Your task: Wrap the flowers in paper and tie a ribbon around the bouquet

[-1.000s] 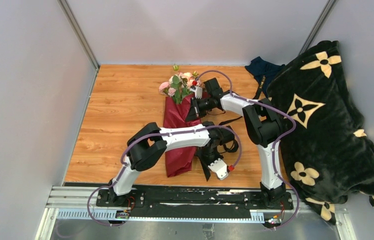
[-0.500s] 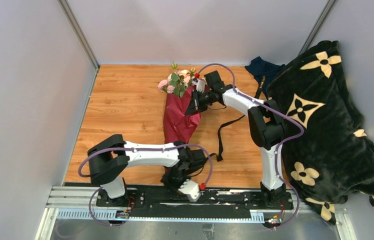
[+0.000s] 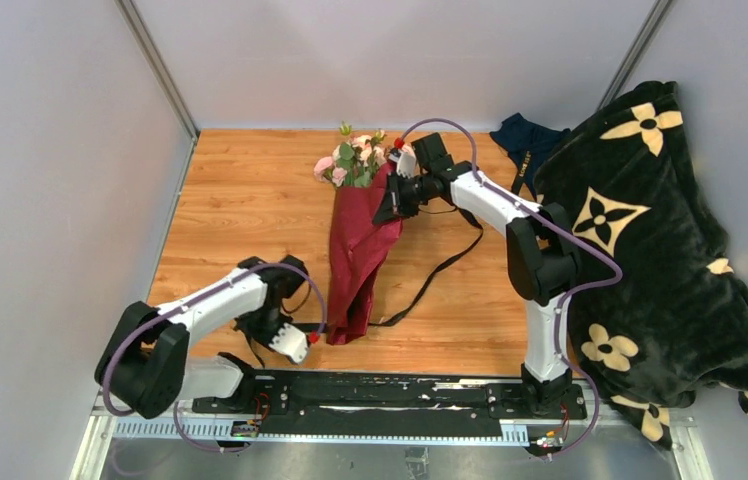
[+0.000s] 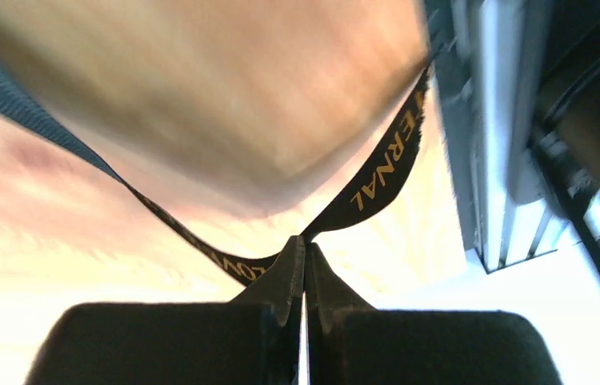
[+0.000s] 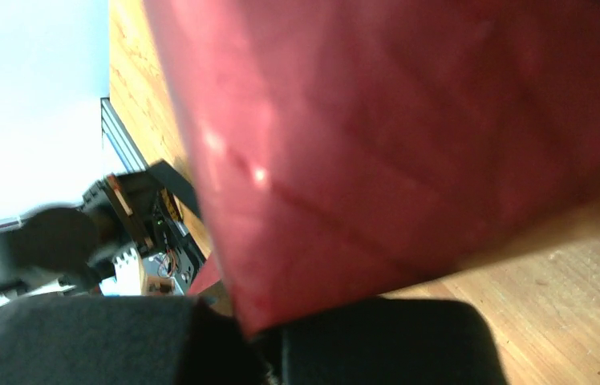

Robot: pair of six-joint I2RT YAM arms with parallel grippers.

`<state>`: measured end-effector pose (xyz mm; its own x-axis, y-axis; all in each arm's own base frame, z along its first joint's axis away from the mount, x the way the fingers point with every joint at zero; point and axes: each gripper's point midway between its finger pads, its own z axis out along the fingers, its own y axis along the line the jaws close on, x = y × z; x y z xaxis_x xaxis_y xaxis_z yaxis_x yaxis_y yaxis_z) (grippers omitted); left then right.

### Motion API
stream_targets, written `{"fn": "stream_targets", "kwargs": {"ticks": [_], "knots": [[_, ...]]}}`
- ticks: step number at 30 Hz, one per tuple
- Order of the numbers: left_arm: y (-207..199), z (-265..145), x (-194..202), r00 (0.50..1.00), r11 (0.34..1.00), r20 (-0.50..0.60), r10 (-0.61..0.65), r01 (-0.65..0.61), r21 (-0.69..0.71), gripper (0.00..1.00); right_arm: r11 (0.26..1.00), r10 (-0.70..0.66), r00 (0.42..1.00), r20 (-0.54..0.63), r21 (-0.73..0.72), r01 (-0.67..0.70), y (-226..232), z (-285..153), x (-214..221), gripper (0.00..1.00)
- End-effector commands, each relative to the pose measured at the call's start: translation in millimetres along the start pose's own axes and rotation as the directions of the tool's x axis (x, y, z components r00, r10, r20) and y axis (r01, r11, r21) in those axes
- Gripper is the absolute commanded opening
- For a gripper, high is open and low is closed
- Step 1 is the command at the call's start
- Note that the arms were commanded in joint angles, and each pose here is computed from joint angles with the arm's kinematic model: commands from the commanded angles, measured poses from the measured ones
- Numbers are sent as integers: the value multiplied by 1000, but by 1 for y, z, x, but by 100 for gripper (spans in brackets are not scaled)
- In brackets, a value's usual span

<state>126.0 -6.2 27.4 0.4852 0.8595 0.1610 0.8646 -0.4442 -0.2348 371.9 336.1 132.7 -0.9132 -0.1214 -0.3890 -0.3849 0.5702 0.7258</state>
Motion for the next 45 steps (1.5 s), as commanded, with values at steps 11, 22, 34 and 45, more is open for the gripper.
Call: {"fn": "stream_targets", "kwargs": {"ticks": [11, 22, 34, 45], "knots": [[117, -62, 160, 864, 831, 33, -502, 493, -260, 0, 999, -35, 999, 9, -2, 35, 19, -33, 8, 0], [150, -284, 133, 330, 290, 805, -493, 935, -206, 0, 997, -25, 994, -106, 70, 33, -37, -14, 76, 0], [153, -306, -50, 110, 568, 892, -438, 803, 180, 0, 990, 23, 972, -233, 141, 10, -79, 13, 134, 0], [264, -175, -189, 278, 720, 798, -534, 644, 258, 0, 978, 65, 988, -142, 206, -35, -75, -1, 114, 33]]}}
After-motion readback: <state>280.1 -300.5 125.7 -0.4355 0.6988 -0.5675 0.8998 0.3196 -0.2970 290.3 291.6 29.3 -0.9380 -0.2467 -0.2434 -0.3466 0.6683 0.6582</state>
